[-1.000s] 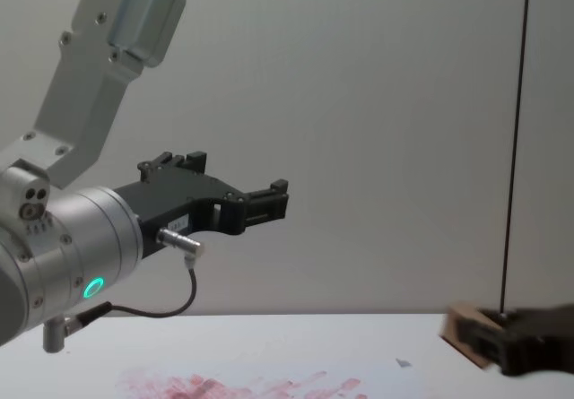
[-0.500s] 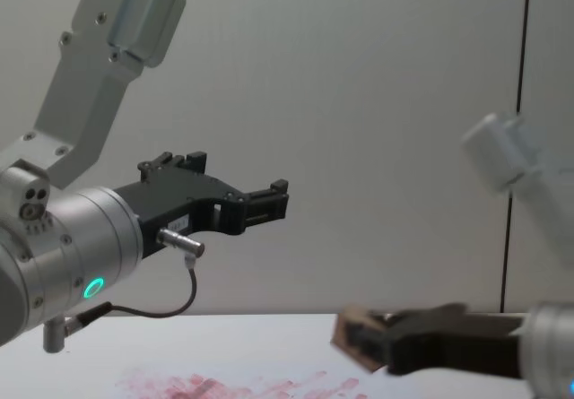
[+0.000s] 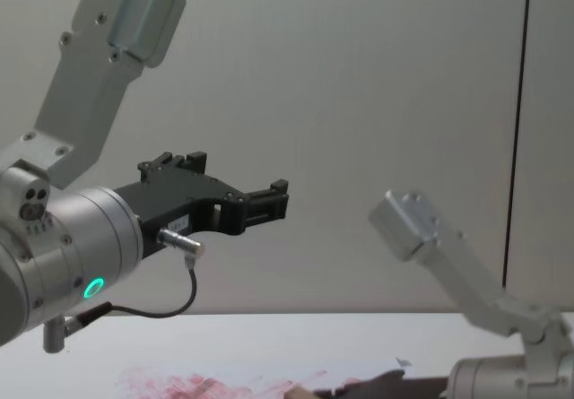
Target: Use the one hand to pick up the stamp and affix it onto the A4 paper.
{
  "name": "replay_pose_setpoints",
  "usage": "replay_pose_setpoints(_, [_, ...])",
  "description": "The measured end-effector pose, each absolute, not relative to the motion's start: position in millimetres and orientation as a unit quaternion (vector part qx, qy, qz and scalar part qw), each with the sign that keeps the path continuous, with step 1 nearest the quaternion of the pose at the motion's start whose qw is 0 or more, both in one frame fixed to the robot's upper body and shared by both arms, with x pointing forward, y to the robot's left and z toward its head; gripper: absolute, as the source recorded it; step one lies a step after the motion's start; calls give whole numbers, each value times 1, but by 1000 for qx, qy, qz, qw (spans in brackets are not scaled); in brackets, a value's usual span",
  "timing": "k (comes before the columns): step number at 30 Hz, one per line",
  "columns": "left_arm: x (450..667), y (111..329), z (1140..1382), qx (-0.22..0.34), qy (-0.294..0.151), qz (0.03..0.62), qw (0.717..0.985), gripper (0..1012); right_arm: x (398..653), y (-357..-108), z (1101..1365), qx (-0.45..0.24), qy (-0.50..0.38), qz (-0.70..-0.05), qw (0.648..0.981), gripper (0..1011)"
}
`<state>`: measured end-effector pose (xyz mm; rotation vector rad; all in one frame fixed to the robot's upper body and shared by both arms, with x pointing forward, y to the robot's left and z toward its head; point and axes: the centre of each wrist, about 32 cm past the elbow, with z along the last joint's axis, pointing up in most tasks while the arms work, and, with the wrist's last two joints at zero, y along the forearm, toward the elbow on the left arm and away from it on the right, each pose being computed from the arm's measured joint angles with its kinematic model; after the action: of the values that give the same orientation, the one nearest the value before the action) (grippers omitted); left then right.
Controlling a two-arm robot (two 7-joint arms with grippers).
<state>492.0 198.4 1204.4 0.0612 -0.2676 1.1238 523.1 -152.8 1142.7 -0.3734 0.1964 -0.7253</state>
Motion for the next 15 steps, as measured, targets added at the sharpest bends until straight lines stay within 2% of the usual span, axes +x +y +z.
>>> replay_pose_setpoints(15, [492,198,1204,29,-126,531,837,1001,523,-148,1134,-207,102,-345,910,219])
